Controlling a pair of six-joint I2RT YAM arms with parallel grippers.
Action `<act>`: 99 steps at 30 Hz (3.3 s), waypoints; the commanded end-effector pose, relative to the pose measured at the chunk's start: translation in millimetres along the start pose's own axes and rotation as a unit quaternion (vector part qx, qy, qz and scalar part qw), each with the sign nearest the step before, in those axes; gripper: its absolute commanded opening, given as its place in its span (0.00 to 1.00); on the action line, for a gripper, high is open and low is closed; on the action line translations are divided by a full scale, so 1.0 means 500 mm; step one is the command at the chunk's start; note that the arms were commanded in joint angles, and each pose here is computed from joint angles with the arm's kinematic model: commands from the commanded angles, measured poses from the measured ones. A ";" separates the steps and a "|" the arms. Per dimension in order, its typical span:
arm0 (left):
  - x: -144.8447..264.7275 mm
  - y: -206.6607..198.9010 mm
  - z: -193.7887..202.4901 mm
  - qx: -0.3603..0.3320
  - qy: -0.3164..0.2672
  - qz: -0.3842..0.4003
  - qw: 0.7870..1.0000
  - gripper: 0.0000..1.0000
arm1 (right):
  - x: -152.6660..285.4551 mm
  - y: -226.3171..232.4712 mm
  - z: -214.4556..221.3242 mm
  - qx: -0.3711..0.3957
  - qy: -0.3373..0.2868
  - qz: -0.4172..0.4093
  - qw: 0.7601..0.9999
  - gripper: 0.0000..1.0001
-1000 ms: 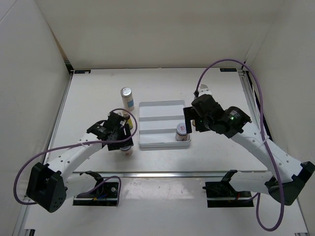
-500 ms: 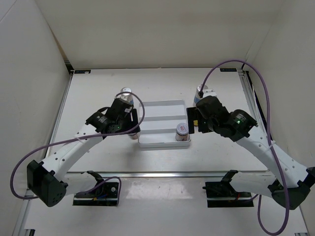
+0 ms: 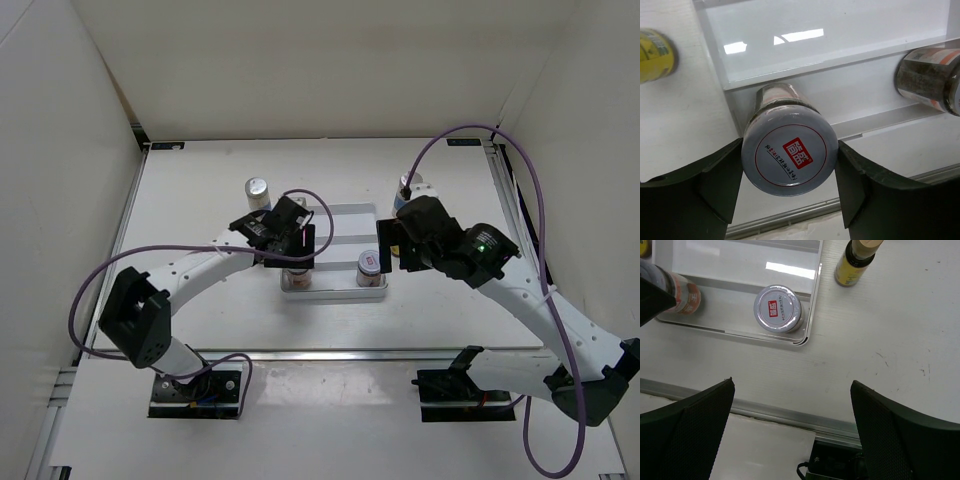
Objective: Organize the condiment bottles
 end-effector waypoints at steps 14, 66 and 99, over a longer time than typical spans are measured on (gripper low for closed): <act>-0.080 -0.034 0.002 -0.021 0.003 0.043 0.999 0.41 | 0.006 -0.009 0.009 -0.008 -0.004 0.001 1.000 1.00; 0.283 0.339 0.064 0.044 -0.167 -0.269 0.948 1.00 | -0.342 -0.114 -0.128 -0.034 0.038 0.095 0.994 0.69; 0.281 0.334 0.064 0.043 -0.166 -0.260 0.950 1.00 | -0.204 -0.018 -0.205 0.006 -0.005 0.018 1.000 0.00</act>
Point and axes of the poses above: each gripper's point midway between its finger pads, its own x axis back along the fingers, its own y axis along the line the jaws close on, z = x × y, the point moved 3 cm from there along x, back along the fingers, and after that the axes turned 12 degrees about -x, right-handed, at the moved point
